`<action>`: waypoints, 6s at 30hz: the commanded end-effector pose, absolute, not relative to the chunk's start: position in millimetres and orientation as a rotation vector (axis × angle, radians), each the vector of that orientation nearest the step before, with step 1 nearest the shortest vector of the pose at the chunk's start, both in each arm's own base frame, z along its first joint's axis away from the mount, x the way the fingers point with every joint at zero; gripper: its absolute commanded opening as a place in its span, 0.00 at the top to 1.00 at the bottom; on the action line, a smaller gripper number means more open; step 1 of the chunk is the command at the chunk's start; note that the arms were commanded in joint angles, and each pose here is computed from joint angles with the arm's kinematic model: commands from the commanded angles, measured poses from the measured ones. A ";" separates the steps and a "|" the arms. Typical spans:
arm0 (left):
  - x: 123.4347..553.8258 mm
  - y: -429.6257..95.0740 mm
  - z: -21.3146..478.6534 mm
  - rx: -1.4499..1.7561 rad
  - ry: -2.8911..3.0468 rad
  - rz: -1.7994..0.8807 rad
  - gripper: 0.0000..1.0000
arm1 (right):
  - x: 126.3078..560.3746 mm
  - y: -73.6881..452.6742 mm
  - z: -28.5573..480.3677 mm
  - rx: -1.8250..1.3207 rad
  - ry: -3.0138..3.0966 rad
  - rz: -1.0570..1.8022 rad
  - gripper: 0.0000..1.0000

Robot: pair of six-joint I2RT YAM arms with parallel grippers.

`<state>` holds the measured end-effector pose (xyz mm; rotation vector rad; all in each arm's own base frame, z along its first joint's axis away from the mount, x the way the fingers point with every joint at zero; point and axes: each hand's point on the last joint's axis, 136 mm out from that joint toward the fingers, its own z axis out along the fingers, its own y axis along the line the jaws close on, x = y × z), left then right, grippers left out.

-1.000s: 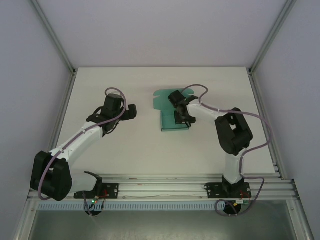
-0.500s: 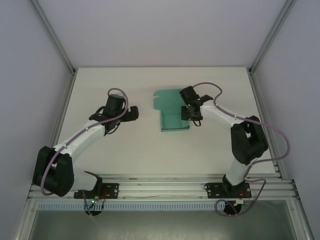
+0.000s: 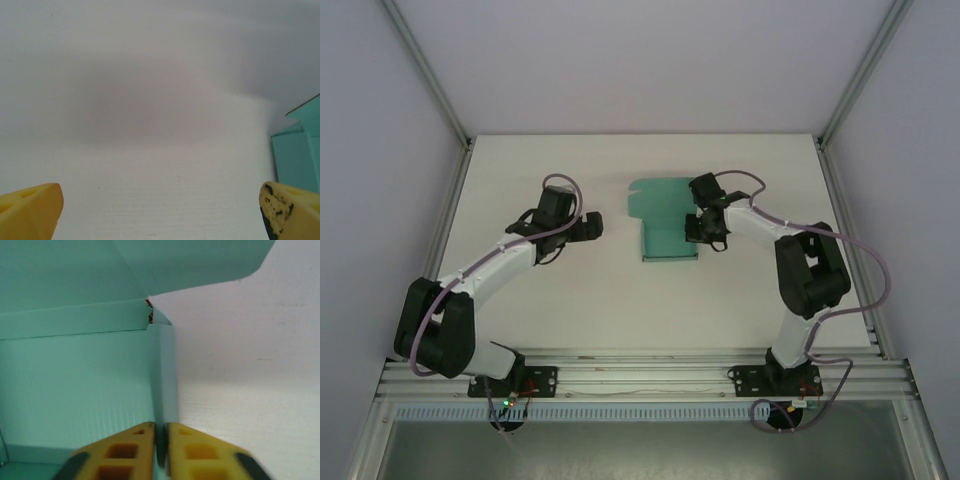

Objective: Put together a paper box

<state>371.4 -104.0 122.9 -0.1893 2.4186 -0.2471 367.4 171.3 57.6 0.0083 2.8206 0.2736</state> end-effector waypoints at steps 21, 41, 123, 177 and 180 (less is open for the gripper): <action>381.3 -103.5 133.6 -0.153 2.396 -0.226 0.00 | 336.9 139.2 -16.5 -0.050 3.070 -0.102 0.90; 373.4 -97.3 133.9 -0.169 2.396 -0.202 0.00 | 326.4 113.8 -46.4 -0.236 3.100 -0.982 1.00; 460.6 -230.3 143.4 1.130 2.350 -0.551 0.96 | 422.1 169.7 142.1 -1.265 2.416 0.602 0.93; 377.9 -119.7 133.1 0.107 2.329 -0.259 0.00 | 349.3 174.0 48.2 -0.029 2.868 0.602 0.78; 378.5 -121.5 128.4 0.107 2.346 -0.269 0.00 | 347.8 170.1 41.3 -0.035 2.896 0.518 0.83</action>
